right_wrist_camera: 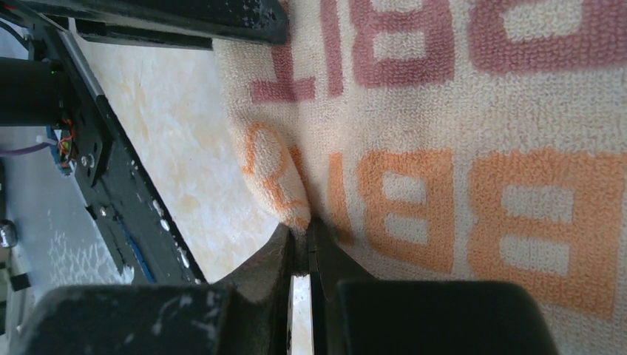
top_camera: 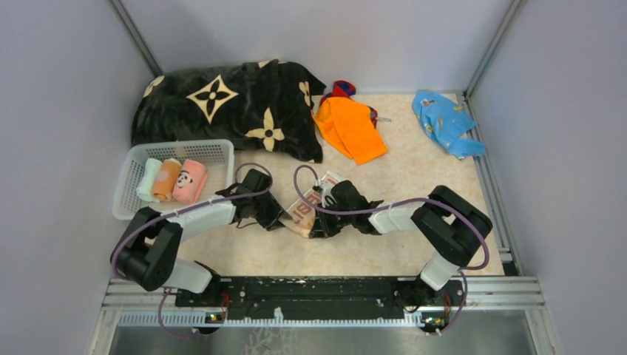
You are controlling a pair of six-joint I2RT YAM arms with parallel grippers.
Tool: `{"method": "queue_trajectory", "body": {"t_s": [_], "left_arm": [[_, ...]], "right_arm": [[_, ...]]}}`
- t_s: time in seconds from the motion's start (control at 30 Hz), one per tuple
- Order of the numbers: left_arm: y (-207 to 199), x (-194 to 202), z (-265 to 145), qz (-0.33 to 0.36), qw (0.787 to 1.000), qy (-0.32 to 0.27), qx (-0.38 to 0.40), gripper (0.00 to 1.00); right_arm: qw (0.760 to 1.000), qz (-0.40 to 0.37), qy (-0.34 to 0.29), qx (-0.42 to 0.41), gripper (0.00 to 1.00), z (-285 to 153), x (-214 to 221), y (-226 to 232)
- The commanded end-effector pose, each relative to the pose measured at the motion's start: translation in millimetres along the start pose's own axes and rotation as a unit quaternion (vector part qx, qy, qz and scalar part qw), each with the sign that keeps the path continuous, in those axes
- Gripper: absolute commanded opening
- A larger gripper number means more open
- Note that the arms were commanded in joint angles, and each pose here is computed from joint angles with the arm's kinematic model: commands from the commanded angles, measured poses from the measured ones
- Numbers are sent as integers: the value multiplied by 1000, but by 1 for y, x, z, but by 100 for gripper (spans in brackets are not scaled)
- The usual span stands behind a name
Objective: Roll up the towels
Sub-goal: Roll the towel at the center of the board.
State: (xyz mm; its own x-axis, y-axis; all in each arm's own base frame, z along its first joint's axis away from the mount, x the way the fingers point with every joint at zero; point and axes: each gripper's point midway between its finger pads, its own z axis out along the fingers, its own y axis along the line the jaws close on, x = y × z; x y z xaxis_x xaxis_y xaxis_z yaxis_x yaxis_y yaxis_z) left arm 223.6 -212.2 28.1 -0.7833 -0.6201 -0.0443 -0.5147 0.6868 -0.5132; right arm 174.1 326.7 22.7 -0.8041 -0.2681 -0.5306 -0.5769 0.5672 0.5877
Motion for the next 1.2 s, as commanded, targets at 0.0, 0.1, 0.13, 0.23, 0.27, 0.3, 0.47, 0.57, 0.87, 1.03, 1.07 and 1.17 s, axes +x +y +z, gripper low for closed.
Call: {"method": "queue_trajectory", "body": {"t_s": [0.0, 0.1, 0.13, 0.23, 0.27, 0.3, 0.47, 0.57, 0.87, 1.03, 1.07, 1.17], "left_arm": [[1, -4, 12, -4, 1000, -8, -25, 41], [1, -8, 16, 3, 999, -13, -39, 32], [2, -8, 17, 4, 999, -13, -42, 26], [1, -10, 17, 10, 999, -18, -45, 7], [2, -11, 16, 12, 999, -20, -47, 3], [1, -12, 15, 13, 999, -22, -48, 2], [-5, -17, 9, 40, 998, -34, -35, 15], [-7, -22, 2, 59, 997, -52, -23, 36], [9, -16, -30, 121, 988, -83, 43, 58], [27, 0, -40, 141, 986, -65, 58, 58], [31, 2, -41, 144, 986, -62, 58, 58], [30, 8, -42, 161, 982, -53, 79, 59]], "right_arm": [[999, 12, -5, -30, 3, -4, -2, 6], [999, 18, -7, -36, 3, -7, 0, 6], [999, 20, -7, -38, 3, -8, 0, 5], [999, 25, -8, -42, 3, -11, -1, 5], [999, 29, -6, -43, 4, -11, 0, 5], [998, 35, -4, -44, 4, -12, 0, 4], [996, 74, 9, -47, 4, -13, 3, -4], [994, 98, 18, -53, 4, -13, 6, -8], [984, 161, 42, -66, 5, -10, 16, -18], [974, 208, 45, -78, 5, -12, 21, -25], [972, 216, 47, -81, 5, -11, 22, -27], [968, 232, 51, -86, 5, -9, 26, -28]]}}
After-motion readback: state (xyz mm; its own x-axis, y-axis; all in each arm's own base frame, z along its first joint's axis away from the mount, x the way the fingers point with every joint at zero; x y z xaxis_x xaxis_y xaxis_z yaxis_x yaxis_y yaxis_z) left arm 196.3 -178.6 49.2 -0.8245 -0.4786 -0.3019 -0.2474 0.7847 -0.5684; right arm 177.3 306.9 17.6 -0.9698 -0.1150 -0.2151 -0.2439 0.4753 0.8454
